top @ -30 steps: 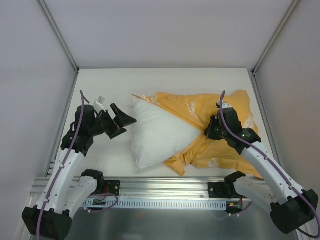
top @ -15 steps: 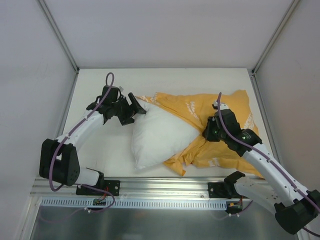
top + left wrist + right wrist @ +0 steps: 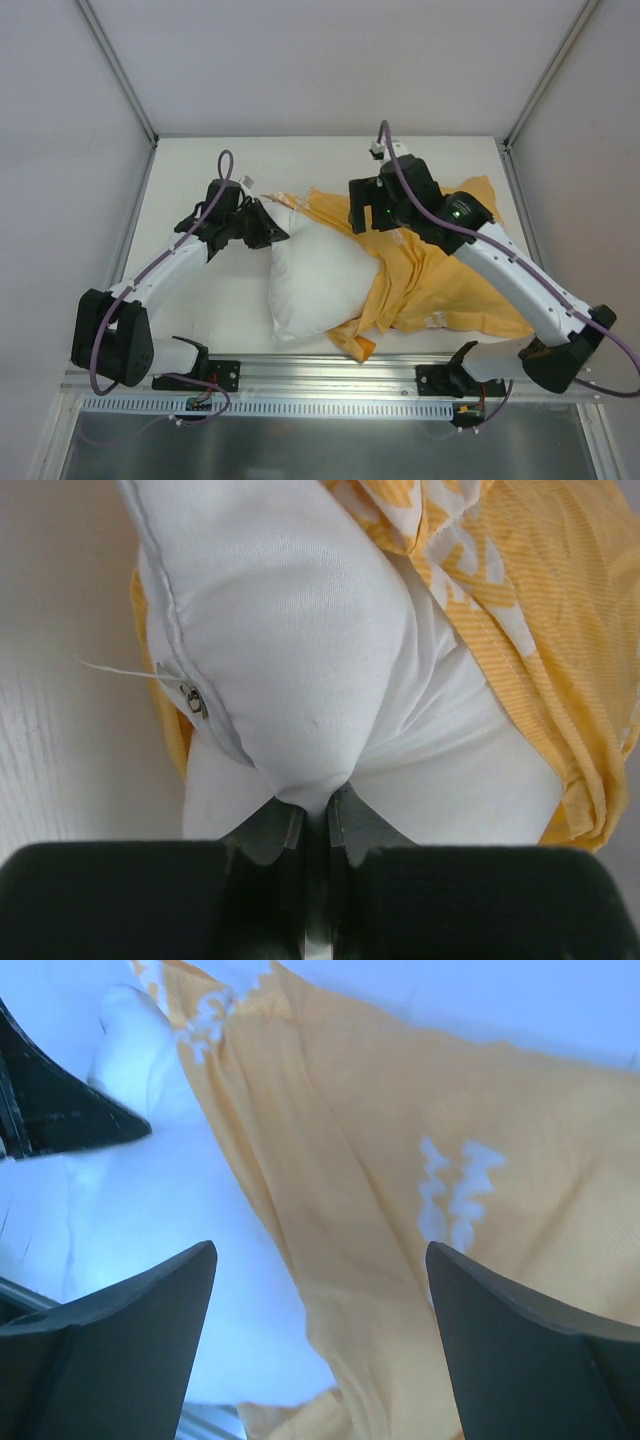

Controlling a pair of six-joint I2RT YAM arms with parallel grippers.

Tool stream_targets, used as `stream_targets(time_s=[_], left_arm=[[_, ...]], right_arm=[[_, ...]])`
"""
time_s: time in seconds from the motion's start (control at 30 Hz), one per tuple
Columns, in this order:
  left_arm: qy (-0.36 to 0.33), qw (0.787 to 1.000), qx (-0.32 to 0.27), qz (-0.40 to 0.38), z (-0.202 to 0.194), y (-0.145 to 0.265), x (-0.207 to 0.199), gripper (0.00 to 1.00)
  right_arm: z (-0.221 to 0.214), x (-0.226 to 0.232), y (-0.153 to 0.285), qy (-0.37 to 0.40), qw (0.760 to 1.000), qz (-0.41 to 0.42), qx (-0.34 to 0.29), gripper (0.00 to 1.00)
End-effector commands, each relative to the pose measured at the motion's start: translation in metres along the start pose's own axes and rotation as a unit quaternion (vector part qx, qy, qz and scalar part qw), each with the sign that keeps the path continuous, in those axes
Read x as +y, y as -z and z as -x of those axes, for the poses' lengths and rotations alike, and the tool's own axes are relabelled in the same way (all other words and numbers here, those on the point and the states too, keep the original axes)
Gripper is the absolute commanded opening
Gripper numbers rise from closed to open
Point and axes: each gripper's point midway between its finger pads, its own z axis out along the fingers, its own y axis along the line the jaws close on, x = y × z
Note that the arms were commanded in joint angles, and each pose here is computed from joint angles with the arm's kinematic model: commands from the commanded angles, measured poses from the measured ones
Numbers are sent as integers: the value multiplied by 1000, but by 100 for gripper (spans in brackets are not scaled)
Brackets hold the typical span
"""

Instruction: Remove the pillowcase from the pillow

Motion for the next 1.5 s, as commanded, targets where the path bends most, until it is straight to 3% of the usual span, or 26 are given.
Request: stream_targets(time_s=[0.0,0.2,0.33,0.43,0.47,0.57,0.73,0.9,0.93,1.07,1.17,1.37,1.4,1.43,1.47], left_arm=[[-20,999,-1,-47,-4,12,-22,0],[-26,997,-4,-67,-11,21,-33,0],[-30,997,2,-76,-17,23,-39,0],[-36,996,-1,-83,-20,28,-42,0],[-40,995,-2,-87,-22,30,-45,0],[-43,995,-2,-94,-27,35,-46,0],[-43,993,-9,-110,-34,48,-49,0],[-49,990,-50,-123,-26,73,-56,0],[-47,989,-54,-126,-24,76,-57,0],[-43,986,-73,-140,-19,96,-59,0],[-38,985,-87,-146,-14,106,-62,0],[-27,983,-97,-155,7,111,-88,0],[-21,983,-101,-152,11,110,-89,0],[-15,984,-103,-144,15,107,-87,0],[-13,984,-112,-141,21,107,-89,0]], right_arm=[[20,18,-17,49,999,-4,7,90],[28,77,-66,112,991,41,57,95],[23,86,-106,124,988,26,94,92],[15,87,-135,129,985,9,115,74],[14,83,-140,124,985,-2,116,60],[18,74,-149,91,989,-3,118,36],[23,38,-154,63,990,-27,124,1],[20,-33,-145,-8,988,-91,126,1],[32,-41,-132,-23,991,-91,99,1],[17,-118,-107,-88,980,-149,94,1],[13,-146,-90,-129,976,-157,76,1],[28,-122,-78,-125,982,-126,62,2],[34,-114,-73,-120,984,-119,55,11],[38,-109,-68,-115,986,-114,49,43],[40,-100,-63,-106,988,-105,43,61]])
